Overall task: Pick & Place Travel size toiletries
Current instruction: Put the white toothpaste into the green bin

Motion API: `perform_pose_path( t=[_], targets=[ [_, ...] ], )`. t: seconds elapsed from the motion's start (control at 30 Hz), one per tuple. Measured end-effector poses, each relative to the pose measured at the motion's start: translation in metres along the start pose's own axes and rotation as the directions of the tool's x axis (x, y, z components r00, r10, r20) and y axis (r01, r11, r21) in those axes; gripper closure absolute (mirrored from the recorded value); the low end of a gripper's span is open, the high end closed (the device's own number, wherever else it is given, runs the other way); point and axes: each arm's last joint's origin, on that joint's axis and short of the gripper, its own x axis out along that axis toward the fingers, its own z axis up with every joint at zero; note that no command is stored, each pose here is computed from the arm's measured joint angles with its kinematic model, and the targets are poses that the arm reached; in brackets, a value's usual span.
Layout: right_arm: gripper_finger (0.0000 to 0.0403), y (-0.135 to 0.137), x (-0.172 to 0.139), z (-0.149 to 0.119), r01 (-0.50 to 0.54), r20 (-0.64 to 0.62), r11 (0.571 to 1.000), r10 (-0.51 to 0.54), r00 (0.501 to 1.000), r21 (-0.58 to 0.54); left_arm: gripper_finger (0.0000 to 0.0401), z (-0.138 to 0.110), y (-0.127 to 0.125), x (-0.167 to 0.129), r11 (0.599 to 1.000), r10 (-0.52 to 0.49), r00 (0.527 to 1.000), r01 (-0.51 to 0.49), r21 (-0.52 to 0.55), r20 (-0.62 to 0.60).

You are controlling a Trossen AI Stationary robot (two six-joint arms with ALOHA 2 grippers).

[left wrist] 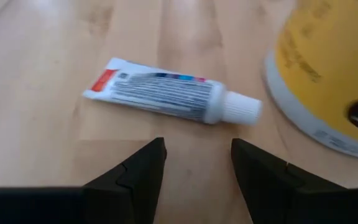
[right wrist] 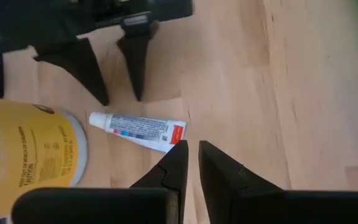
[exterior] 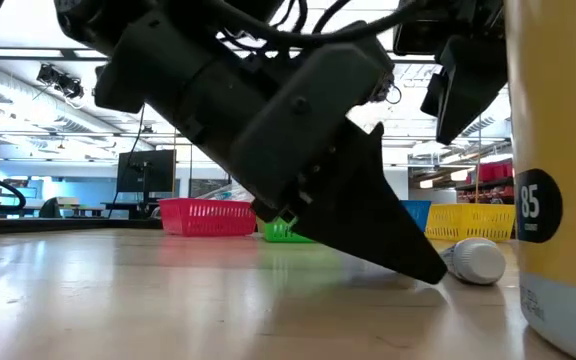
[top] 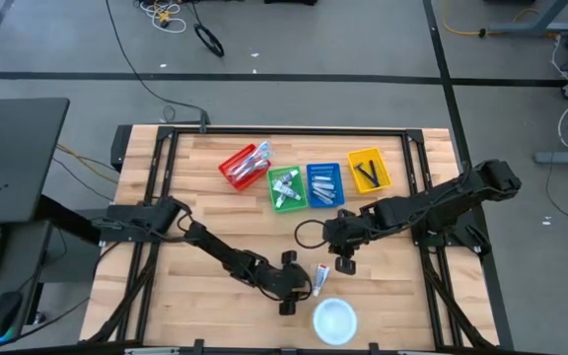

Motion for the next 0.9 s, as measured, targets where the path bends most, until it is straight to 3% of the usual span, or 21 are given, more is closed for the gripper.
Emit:
perform_pose_path(
  t=[0.13,0.3,0.53,0.63,0.9],
  targets=[
    [0.0358,0.0,0.0,0.0,-0.004,-0.005,1.0,0.004,1.0,0.026,0.0202,0.006,0.004,0.0,0.999,-0.038,0.999,0.038,-0.015,0.015],
    [0.0358,0.0,-0.006,-0.005,-0.019,-0.045,0.999,0.021,0.999,0.034,0.0202,0.009,-0.008,-0.002,0.988,-0.077,0.997,0.08,0.134,-0.024],
    [0.0358,0.007,-0.011,-0.029,-0.092,-0.282,0.995,0.075,0.956,-0.047,0.0202,0.026,-0.02,-0.005,0.983,-0.112,0.993,0.108,0.147,0.019],
    [0.0358,0.012,-0.007,-0.045,-0.074,-0.348,0.995,0.048,0.936,-0.062,0.0202,0.031,-0.018,-0.004,0.987,-0.094,0.995,0.089,0.137,0.033],
    [0.0358,0.021,0.028,-0.088,-0.021,-0.233,0.99,-0.012,0.972,-0.137,0.0202,0.035,-0.005,0.001,0.998,-0.066,0.997,0.066,0.017,0.037]
  ],
)
